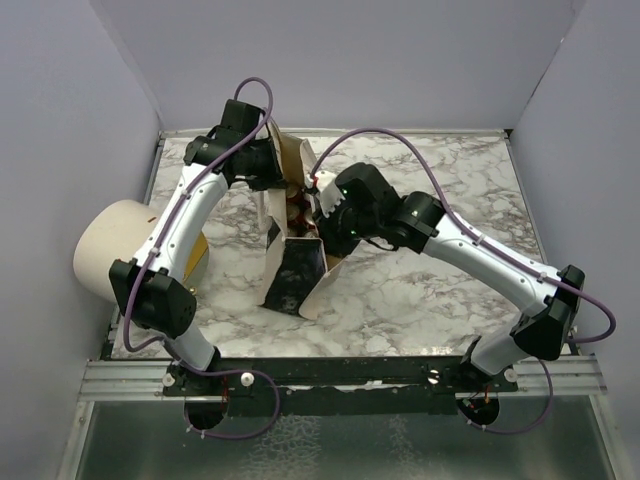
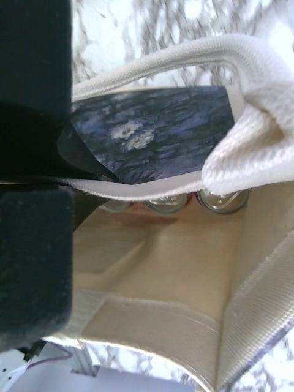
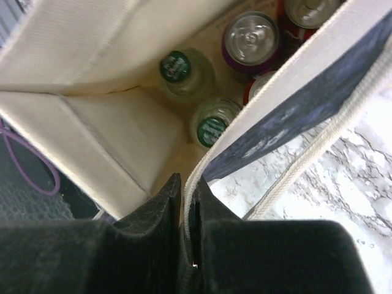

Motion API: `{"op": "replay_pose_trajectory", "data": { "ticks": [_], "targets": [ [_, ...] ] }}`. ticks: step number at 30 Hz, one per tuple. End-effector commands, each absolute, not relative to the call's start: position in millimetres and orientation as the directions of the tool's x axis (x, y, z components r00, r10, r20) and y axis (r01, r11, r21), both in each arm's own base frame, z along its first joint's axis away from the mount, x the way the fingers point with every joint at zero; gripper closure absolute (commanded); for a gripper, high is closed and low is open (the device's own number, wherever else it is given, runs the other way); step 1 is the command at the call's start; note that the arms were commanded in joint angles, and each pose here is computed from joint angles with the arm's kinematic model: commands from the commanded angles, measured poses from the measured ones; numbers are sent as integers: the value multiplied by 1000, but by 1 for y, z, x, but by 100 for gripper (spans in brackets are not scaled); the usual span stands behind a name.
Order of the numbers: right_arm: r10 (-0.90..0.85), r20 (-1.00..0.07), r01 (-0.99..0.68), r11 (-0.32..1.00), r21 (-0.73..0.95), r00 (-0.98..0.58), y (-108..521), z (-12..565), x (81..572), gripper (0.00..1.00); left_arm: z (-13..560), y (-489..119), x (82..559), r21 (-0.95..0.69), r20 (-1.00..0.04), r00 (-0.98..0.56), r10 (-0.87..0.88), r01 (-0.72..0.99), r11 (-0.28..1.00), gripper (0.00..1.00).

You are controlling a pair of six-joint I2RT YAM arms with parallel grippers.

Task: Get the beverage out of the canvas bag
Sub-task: Adjust the canvas bag at the center of the board.

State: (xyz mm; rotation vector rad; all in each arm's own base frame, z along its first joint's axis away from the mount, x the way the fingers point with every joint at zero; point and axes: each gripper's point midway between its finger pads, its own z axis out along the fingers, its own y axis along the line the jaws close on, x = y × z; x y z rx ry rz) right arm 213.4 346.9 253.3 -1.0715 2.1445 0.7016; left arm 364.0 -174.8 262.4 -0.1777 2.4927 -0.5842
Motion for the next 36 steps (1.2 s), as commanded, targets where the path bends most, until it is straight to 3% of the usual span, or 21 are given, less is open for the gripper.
{"op": "replay_pose_trajectory", "data": {
  "ticks": [1, 6, 9, 15, 18, 24, 31, 36],
  "targets": [
    [-366, -841, -908, 286, 305, -398, 393, 308, 175, 88, 329, -221, 412, -604, -652, -704, -282, 258, 754, 100],
    [-333, -860, -918, 221, 328, -387, 416, 318, 174, 83, 351, -253, 407, -656, -666, -702, -253, 389, 646, 100],
    [-340, -855, -916, 231, 327, -391, 419, 314, 175, 79, 349, -252, 395, -640, -680, -696, -230, 411, 649, 100],
    [-307, -821, -804, 527, 275, -482, 368, 289, 196, 74, 331, -222, 366, -546, -720, -669, -184, 382, 746, 100],
    [-319, -786, -721, 658, 218, -529, 328, 264, 200, 66, 334, -214, 361, -504, -750, -641, -162, 397, 767, 100],
    [-374, -755, -627, 776, 64, -539, 274, 253, 205, 54, 348, -214, 365, -481, -790, -590, -166, 429, 764, 100],
    [-379, -848, -576, 810, -111, -370, 261, 329, 240, 20, 347, -214, 370, -469, -801, -577, -161, 436, 768, 100],
    [-416, -883, -606, 766, -214, -215, 287, 374, 267, 0, 344, -213, 370, -461, -800, -582, -147, 438, 772, 100]
  ]
}}
